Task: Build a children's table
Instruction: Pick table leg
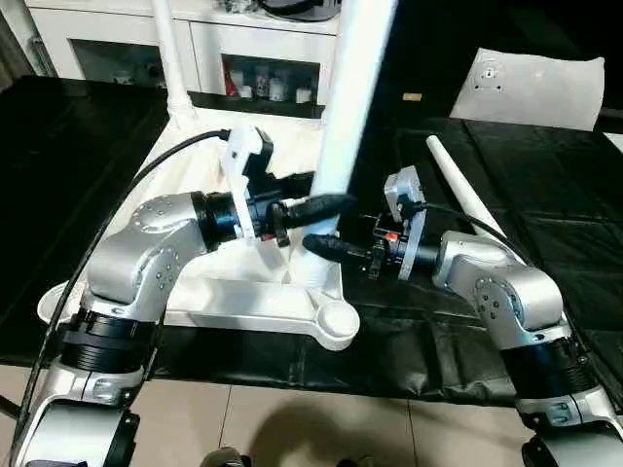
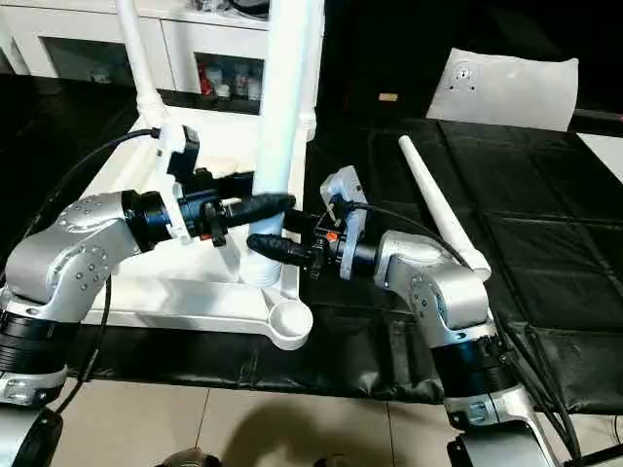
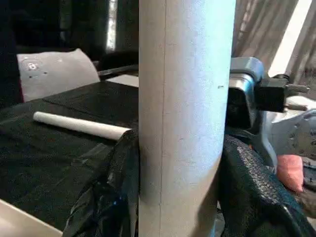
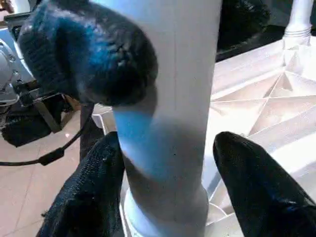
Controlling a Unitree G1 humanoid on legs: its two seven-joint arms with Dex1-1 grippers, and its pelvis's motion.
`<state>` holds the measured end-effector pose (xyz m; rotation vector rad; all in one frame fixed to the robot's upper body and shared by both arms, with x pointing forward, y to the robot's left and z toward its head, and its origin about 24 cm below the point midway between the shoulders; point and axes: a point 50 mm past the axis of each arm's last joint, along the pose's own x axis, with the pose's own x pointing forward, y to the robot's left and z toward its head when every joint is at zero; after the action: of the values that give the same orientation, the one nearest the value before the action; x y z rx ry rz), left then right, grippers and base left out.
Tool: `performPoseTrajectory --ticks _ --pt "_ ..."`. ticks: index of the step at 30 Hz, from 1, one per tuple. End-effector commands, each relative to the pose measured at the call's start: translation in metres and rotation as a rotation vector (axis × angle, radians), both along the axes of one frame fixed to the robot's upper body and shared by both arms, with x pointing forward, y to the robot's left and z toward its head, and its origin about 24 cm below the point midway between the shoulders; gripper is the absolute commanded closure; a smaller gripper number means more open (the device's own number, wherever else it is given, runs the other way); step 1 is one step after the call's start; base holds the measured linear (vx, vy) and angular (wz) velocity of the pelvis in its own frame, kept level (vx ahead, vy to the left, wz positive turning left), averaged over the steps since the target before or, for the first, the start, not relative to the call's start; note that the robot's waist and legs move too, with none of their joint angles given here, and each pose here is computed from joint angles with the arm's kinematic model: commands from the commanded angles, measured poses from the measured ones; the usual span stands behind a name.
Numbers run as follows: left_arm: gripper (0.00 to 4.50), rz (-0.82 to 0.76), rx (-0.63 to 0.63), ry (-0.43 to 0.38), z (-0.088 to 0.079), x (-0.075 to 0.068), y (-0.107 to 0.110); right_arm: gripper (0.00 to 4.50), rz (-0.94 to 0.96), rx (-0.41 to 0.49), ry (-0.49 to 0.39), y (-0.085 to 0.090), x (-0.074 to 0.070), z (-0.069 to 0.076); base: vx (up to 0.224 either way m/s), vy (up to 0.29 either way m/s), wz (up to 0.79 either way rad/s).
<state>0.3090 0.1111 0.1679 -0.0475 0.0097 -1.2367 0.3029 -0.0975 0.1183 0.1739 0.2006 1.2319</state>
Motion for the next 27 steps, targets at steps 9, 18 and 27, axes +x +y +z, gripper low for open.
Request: performPoseTrajectory --ticks 9,18,27 --pt "2.62 -0.06 -0.003 -0.045 0.007 -0.002 -0.01 2.53 0.044 -0.02 0.011 0.004 0.001 -0.001 0.0 0.0 0.0" --pt "2.62 -0.09 -0.023 -0.035 0.008 -0.004 -0.015 2.59 0.039 -0.024 0.0 0.006 0.003 -0.002 0.0 0.0 0.0" --pt "2.62 -0.116 -0.019 -0.032 0.007 -0.006 -0.015 1.54 0.031 -0.019 0.008 0.005 0.004 -0.001 0.0 0.0 0.0"
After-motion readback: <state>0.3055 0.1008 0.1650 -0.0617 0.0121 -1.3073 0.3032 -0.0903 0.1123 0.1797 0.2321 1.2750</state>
